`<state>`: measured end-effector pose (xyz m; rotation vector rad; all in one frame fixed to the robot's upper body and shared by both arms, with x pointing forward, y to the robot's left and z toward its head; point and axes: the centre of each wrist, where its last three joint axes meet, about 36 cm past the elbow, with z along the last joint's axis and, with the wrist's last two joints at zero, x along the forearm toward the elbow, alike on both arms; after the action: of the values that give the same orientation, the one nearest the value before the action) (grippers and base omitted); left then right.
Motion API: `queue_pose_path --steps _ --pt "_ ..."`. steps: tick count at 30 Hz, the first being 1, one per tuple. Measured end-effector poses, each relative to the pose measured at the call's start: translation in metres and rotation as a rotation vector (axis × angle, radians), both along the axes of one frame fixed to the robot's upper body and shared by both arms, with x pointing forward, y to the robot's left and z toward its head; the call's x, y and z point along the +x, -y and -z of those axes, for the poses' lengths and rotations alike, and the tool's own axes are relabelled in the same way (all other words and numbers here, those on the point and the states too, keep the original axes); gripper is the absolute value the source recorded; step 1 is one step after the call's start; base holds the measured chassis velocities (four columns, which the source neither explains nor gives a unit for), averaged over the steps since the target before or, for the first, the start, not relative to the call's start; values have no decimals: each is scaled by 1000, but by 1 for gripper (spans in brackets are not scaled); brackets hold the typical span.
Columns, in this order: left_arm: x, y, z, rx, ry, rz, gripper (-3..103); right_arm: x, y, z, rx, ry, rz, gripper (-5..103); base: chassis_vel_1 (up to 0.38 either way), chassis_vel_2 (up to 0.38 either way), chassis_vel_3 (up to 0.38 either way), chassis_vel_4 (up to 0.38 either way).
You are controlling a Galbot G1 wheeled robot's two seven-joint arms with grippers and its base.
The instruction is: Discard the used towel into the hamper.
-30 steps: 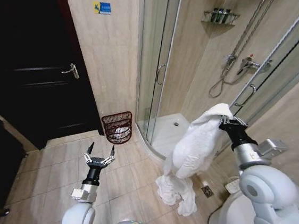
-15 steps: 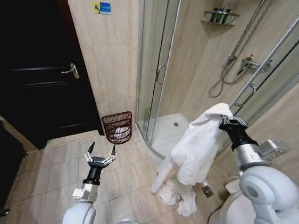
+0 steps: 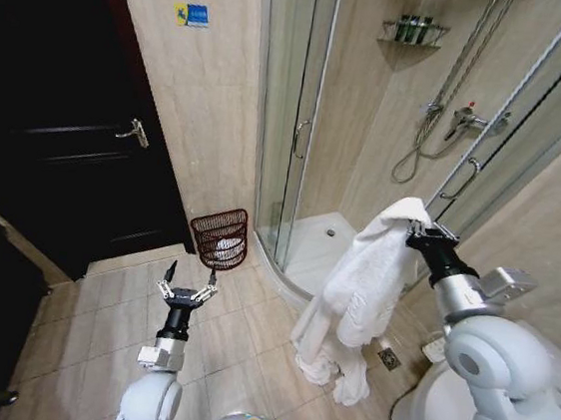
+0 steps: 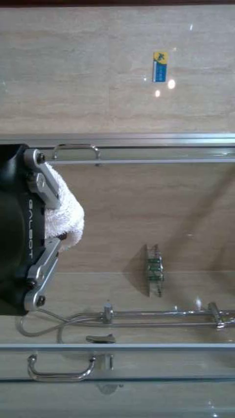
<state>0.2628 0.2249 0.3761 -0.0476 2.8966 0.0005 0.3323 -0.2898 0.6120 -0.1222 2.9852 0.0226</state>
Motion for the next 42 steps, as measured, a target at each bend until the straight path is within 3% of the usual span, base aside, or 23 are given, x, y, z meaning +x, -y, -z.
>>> queue_pose_path --steps 8,14,19,27,42 --pt "14 -8 -36 9 -47 3 100 -7 -2 4 0 -9 -9 3 0 0 0 0" --pt "39 -25 -72 21 -88 73 100 -17 6 13 -11 -31 -7 3 0 0 0 0" --pt "47 -38 -82 35 -94 111 100 -23 14 12 -21 -19 2 3 0 0 0 0" --pt "51 -61 -92 49 -82 108 100 -35 13 11 -18 -7 22 3 0 0 0 0" --pt "44 -61 -105 62 -82 122 100 -42 9 16 -10 -5 40 3 0 0 0 0"
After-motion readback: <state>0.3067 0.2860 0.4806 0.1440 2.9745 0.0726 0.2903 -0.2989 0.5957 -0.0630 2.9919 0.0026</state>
